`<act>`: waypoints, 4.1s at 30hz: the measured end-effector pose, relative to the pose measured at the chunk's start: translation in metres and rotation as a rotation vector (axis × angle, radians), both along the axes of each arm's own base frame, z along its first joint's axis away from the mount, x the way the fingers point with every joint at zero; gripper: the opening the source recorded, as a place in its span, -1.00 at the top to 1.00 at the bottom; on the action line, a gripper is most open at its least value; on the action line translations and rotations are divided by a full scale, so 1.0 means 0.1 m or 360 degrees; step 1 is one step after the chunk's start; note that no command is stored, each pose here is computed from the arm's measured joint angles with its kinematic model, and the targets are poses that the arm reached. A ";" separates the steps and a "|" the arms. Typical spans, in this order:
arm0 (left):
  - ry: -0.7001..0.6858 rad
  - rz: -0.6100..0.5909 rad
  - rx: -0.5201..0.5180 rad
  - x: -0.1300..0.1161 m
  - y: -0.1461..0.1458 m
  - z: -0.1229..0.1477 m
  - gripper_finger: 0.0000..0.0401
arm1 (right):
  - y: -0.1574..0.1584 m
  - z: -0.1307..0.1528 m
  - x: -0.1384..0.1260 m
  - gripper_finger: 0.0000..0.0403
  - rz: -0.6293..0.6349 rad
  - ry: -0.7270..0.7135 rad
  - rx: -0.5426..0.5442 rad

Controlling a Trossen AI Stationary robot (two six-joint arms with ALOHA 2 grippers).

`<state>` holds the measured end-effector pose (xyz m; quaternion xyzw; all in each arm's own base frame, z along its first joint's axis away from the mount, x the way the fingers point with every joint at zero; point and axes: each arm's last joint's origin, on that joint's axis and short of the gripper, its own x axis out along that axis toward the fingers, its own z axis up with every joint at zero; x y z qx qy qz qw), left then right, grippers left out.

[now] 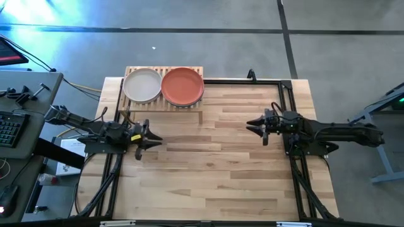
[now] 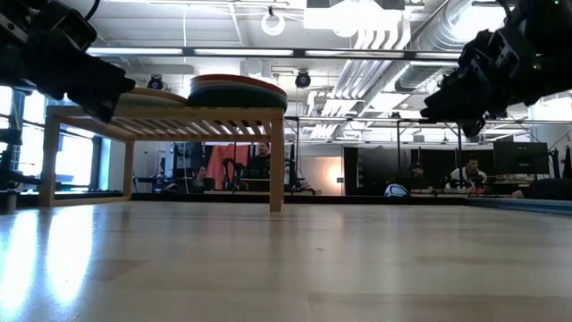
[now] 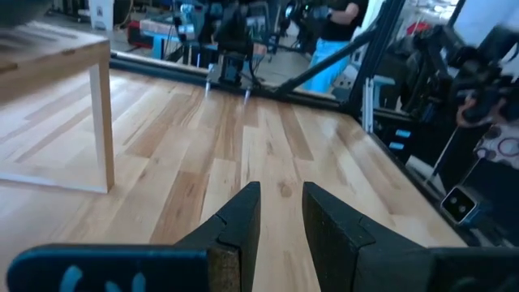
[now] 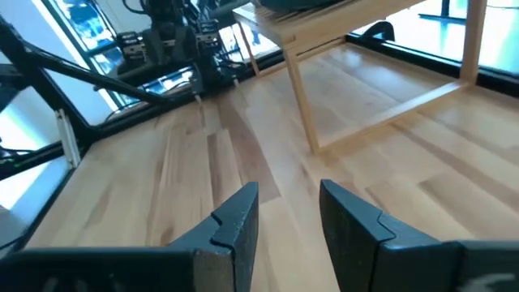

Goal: Place and stack plates onto a shelf
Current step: Return to Home Position

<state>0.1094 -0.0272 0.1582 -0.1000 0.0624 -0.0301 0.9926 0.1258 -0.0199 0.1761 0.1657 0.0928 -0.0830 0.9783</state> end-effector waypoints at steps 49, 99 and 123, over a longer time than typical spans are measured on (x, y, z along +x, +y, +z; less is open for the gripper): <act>-0.0245 0.0049 -0.0072 -0.10 0.06 0.14 0.59 | 0.05 -0.33 -0.14 0.43 0.0024 0.0095 0.0051; -0.0315 0.0367 -0.0059 -0.13 0.27 0.16 0.59 | 0.09 -0.08 -0.29 0.43 0.0069 -0.0377 -0.0014; -0.0315 0.0367 -0.0059 -0.13 0.27 0.16 0.59 | 0.09 -0.08 -0.29 0.43 0.0069 -0.0377 -0.0014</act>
